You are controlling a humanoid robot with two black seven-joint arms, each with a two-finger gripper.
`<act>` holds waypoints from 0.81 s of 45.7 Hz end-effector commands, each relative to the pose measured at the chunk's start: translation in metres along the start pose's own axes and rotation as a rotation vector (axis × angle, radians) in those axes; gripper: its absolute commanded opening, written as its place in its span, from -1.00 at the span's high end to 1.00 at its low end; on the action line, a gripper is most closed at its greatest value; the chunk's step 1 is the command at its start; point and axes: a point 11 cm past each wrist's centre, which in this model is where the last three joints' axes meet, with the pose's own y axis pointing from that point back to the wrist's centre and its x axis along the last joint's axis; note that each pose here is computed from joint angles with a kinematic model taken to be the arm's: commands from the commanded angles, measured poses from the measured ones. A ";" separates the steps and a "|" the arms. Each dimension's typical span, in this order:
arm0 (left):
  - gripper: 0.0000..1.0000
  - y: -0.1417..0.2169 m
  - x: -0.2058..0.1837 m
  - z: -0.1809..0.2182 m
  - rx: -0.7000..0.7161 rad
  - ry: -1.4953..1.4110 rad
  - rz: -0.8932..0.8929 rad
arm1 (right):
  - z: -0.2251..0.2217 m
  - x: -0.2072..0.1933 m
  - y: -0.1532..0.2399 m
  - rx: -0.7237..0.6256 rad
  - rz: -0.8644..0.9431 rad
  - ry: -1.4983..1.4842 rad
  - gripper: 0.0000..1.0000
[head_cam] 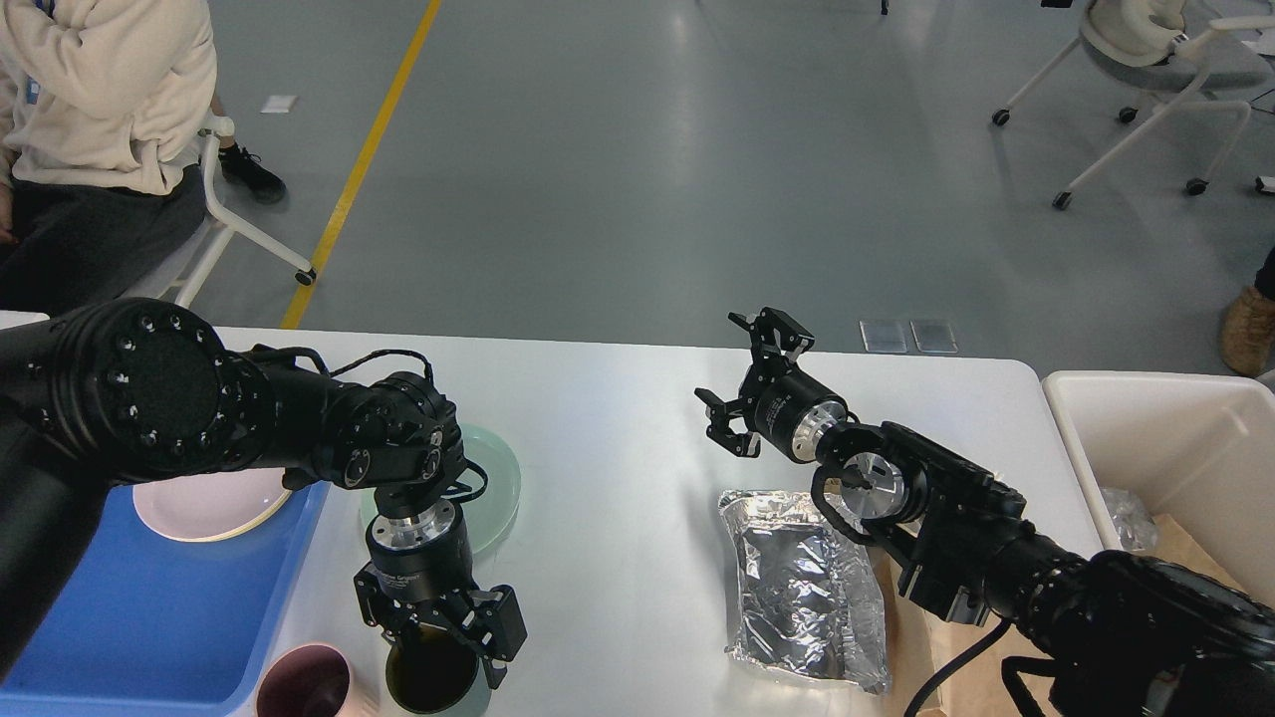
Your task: Tidy desktop
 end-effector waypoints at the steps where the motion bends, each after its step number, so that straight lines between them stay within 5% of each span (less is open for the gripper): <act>1: -0.92 0.004 0.000 0.002 0.001 -0.004 0.002 | 0.000 0.000 0.000 -0.001 0.001 0.000 -1.00; 8: -0.92 0.044 0.004 0.005 0.013 -0.016 0.061 | 0.000 0.000 0.000 -0.001 0.001 0.000 -1.00; 20: -0.92 0.179 0.014 -0.006 0.039 0.007 0.352 | 0.000 0.000 0.000 0.001 0.001 0.000 -1.00; 31: -0.92 0.289 -0.020 -0.009 0.040 0.022 0.582 | 0.000 0.000 0.000 0.001 -0.001 0.000 -1.00; 37: -0.92 0.315 -0.030 -0.012 0.088 0.046 0.633 | 0.000 0.000 0.000 0.001 0.001 0.000 -1.00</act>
